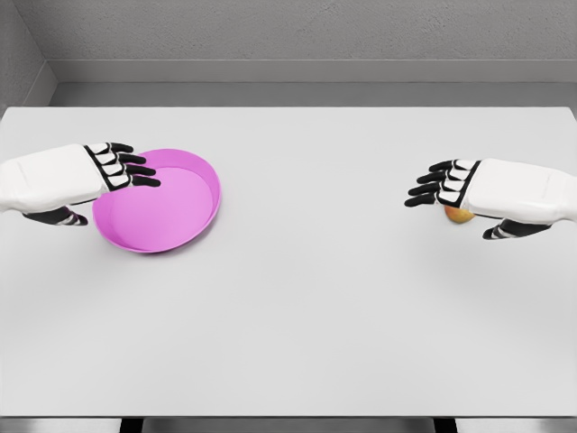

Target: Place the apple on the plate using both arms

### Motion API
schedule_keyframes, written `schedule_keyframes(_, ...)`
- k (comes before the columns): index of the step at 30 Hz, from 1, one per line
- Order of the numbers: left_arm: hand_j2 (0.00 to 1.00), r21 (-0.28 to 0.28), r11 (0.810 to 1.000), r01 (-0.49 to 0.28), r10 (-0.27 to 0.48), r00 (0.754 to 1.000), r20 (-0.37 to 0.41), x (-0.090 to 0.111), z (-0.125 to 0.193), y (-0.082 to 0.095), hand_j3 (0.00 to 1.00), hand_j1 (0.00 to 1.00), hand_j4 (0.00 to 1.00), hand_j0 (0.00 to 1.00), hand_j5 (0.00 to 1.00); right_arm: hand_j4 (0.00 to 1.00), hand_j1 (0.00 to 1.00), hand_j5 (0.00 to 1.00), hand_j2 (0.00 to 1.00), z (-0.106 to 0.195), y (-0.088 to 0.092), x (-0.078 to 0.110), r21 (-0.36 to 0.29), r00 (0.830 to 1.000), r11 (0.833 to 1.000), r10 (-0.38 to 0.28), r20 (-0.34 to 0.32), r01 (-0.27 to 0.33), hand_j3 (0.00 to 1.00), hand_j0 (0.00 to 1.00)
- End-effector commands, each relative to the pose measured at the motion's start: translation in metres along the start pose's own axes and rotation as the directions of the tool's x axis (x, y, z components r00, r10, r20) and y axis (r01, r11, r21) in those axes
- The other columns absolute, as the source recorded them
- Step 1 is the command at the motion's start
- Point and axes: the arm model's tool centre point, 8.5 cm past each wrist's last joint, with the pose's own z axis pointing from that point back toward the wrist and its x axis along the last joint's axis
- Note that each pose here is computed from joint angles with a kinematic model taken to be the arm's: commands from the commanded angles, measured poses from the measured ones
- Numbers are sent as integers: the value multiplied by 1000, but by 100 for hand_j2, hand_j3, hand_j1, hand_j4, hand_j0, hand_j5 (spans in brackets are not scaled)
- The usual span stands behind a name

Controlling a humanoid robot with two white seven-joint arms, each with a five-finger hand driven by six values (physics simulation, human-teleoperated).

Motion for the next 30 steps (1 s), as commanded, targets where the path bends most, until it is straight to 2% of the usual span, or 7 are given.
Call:
schedule_keyframes(1, 100, 4, 1000, -6, 6, 1000, 1, 0, 0, 0, 100, 100, 100, 100, 100, 100, 100, 100, 100, 0, 0, 0, -2, 1000, 1000, 0, -1, 0, 100, 100)
schedule_keyframes(4, 100, 2, 1000, -6, 6, 1000, -2, -1, 0, 0, 100, 100, 100, 100, 100, 100, 100, 100, 100, -2, 0, -3, -7, 1000, 1000, -5, -5, 5, 100, 100)
schedule_keyframes(9, 100, -3, 1000, -15, 15, 1000, 4, 1, -2, -4, 100, 100, 100, 100, 100, 100, 100, 100, 100, -37, 23, -41, -23, 997, 999, -25, -78, 23, 100, 100)
schedule_keyframes(11, 100, -6, 1000, -15, 15, 1000, 5, 1, -2, -5, 100, 100, 100, 100, 100, 100, 100, 100, 100, -36, 18, -56, -29, 993, 999, -29, -117, 26, 100, 100)
schedule_keyframes(15, 100, -7, 1000, -16, 16, 1000, 2, 0, -2, -5, 100, 100, 100, 100, 100, 100, 100, 100, 100, -37, 35, -74, 6, 984, 999, -41, -175, 43, 100, 100)
schedule_keyframes(22, 100, -8, 1000, -18, 18, 1000, 2, 0, -2, -6, 100, 100, 100, 100, 100, 100, 100, 100, 100, -19, 50, -92, 58, 967, 996, -47, -250, 64, 100, 100)
schedule_keyframes(30, 100, -7, 1000, -19, 19, 1000, 2, 0, -2, -6, 100, 100, 100, 100, 100, 100, 100, 100, 100, -38, 67, -89, 80, 971, 994, -55, -234, 75, 100, 100)
